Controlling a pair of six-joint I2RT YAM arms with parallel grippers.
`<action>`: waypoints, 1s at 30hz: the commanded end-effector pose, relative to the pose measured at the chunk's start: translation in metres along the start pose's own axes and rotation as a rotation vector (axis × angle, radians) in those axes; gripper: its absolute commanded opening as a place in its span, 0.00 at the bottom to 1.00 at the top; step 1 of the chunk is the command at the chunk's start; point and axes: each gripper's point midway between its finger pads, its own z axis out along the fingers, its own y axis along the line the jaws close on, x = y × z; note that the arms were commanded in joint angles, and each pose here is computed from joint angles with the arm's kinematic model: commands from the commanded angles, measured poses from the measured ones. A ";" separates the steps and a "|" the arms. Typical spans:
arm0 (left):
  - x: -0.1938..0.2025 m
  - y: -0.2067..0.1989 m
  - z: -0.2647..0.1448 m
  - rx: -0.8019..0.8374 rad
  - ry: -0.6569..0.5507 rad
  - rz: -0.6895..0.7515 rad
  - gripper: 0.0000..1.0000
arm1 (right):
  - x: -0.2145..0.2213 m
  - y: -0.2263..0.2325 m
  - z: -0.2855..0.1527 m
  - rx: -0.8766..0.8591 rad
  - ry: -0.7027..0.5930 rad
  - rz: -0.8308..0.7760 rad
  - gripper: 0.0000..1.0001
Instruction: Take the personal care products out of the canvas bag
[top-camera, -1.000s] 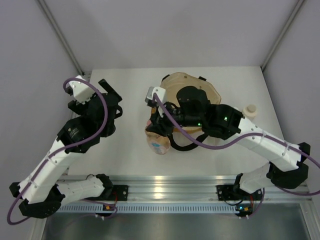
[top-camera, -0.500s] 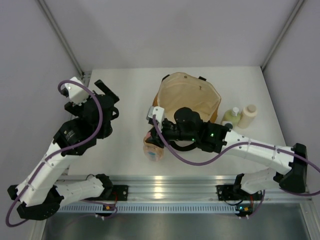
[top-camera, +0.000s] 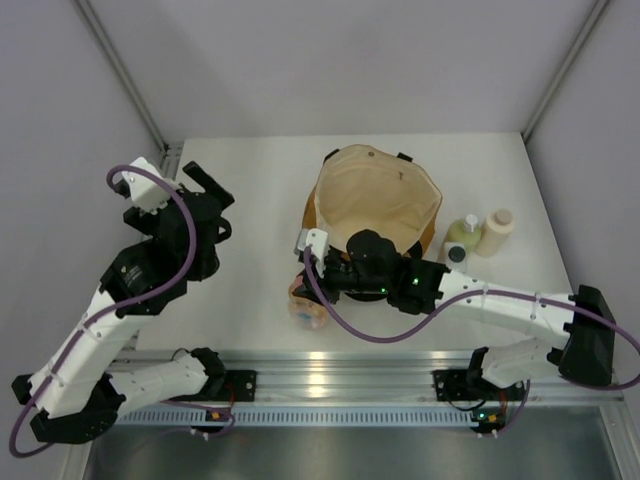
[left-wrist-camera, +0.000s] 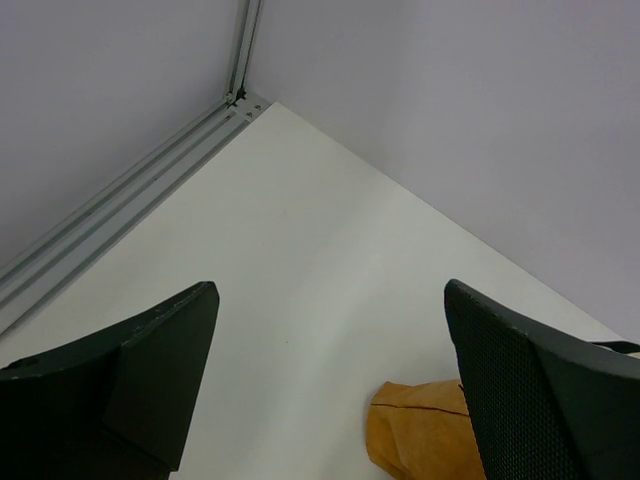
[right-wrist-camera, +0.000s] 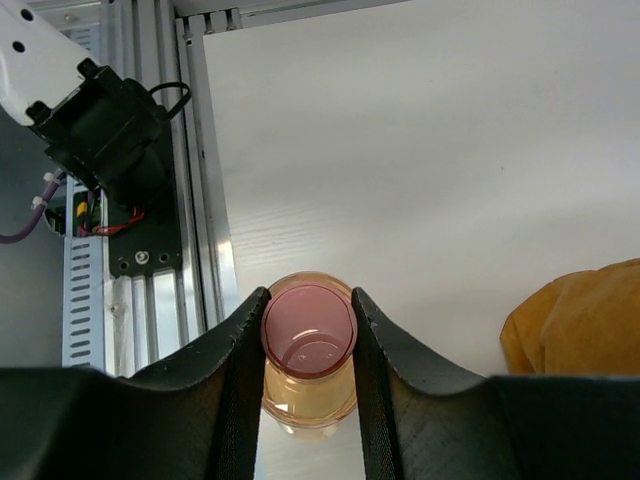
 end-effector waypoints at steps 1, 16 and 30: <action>-0.005 0.005 0.000 -0.010 -0.016 -0.011 0.98 | -0.099 0.012 -0.023 -0.026 -0.353 -0.083 0.00; -0.003 0.005 -0.002 0.009 -0.002 -0.022 0.98 | -0.047 0.021 -0.009 -0.056 -0.318 -0.106 0.00; 0.000 0.003 -0.001 0.009 0.002 -0.025 0.98 | -0.022 0.016 -0.008 0.003 -0.323 -0.168 0.00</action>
